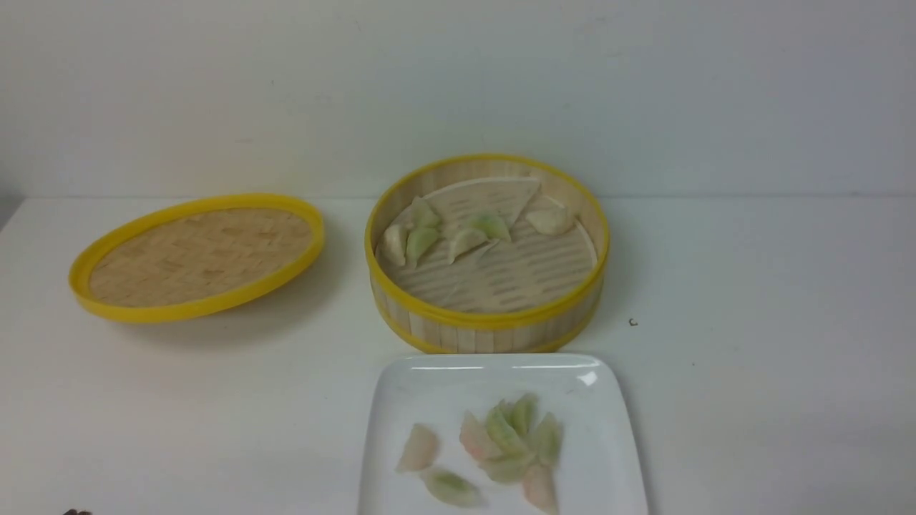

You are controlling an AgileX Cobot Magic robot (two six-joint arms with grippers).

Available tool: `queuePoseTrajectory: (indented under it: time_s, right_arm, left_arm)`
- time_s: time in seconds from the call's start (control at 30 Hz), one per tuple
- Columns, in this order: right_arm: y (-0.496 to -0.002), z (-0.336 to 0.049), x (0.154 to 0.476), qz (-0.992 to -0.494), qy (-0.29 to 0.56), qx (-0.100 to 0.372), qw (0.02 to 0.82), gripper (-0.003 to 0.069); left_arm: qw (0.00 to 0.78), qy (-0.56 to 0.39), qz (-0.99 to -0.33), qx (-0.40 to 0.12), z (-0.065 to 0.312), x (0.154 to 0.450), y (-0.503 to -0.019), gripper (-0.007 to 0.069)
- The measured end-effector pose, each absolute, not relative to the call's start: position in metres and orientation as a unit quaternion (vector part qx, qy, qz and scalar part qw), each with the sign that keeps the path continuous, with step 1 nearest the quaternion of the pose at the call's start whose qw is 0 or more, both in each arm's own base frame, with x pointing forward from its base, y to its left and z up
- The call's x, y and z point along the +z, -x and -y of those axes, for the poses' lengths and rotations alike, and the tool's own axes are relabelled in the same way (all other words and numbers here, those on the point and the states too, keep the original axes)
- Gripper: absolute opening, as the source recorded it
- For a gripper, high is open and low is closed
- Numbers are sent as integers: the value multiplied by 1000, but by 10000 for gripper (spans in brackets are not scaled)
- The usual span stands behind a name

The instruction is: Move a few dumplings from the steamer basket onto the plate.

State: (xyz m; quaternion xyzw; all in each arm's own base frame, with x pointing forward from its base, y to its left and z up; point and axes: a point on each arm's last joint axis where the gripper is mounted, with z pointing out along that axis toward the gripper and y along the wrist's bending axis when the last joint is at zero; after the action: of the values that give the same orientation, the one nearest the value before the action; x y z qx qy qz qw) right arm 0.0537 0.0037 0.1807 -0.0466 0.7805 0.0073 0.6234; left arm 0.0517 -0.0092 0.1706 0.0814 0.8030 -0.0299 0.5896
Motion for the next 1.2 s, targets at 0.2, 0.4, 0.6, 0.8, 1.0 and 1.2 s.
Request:
queuePoseTrajectory:
  time_s: [0.2,0.4,0.6,0.8,1.0,1.2]
  right_arm:
    - [-54,-3,181,-780,40,3,625,-15]
    - [-54,-3,181,-780,40,3,625,-15]
    - [-54,-3,181,-780,40,3,625,-15]
    - [-54,-3,181,-780,40,3,625,-15]
    - [-54,-3,181,-780,40,3,625,-15]
    - [-54,-3,181,-780,40,3,625,-15]
  left_arm:
    - [590,-81,-803,-30,9,171,-52,-10]
    - [590,-81,-803,-30,9,171,-52,-10]
    - [590,-81,-803,-30,9,171,-52,-10]
    - [590,-81,-803,-30,9,171,-52,-10]
    - [590,-81,-803,-30,9,171,-52,-10]
    - [590,-81,-803,-30,9,171,-52,-10]
